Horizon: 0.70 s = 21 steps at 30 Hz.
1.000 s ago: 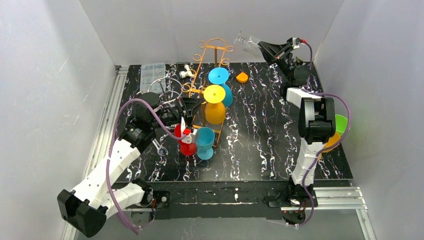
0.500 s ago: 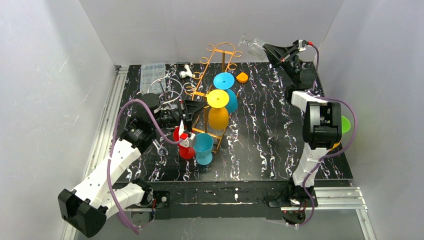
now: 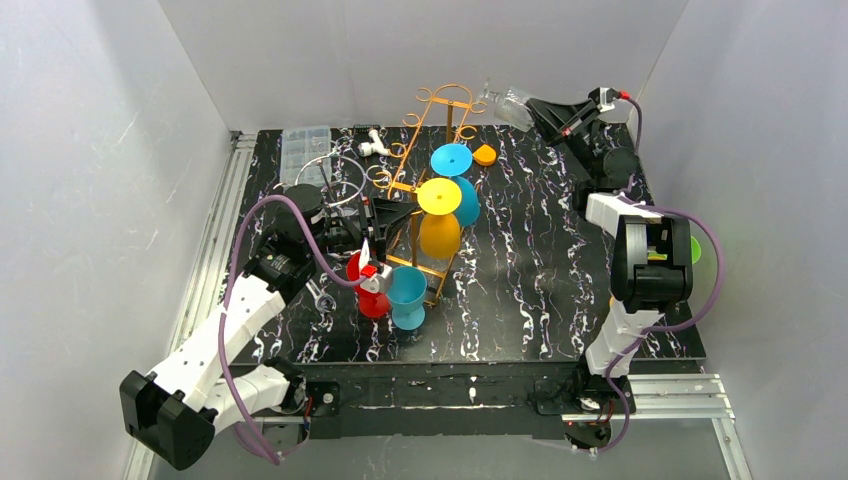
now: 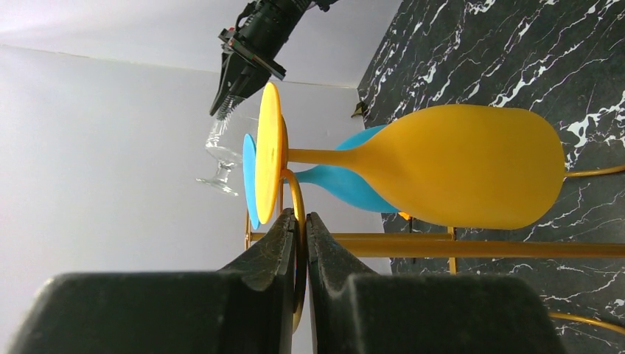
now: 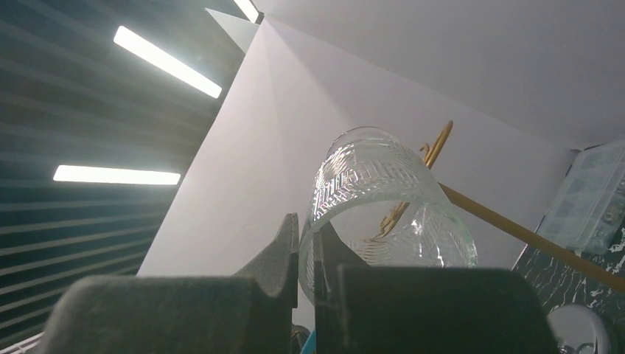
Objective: Place the wine glass upside down on the wine glass rack
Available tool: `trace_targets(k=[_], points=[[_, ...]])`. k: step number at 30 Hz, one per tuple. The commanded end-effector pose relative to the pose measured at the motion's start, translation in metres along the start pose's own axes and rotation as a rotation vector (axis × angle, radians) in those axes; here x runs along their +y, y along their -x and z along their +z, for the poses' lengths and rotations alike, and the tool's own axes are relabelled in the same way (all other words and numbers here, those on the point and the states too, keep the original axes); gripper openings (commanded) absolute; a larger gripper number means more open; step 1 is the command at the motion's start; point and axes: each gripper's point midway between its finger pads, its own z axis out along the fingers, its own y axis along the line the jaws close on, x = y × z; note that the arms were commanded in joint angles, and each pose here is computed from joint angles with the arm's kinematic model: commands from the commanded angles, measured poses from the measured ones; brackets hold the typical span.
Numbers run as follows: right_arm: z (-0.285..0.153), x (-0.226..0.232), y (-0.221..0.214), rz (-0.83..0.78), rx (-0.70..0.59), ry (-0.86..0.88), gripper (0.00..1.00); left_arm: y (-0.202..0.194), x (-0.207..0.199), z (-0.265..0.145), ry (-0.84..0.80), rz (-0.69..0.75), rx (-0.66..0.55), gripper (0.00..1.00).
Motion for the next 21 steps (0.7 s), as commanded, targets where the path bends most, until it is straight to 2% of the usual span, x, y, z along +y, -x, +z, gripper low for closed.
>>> trace_targets(k=[1, 14, 21], points=[[-0.006, 0.07, -0.036, -0.23, 0.079, 0.273, 0.01, -0.005, -0.069, 0.006, -0.168, -0.235, -0.014, 0.0], [-0.014, 0.027, -0.041, -0.181, 0.046, 0.191, 0.01, -0.006, -0.067, 0.004, -0.17, -0.22, -0.004, 0.0], [-0.005, 0.068, -0.028, -0.239, 0.036, 0.278, 0.01, -0.019, -0.063, 0.019, -0.177, -0.229, -0.016, 0.0]])
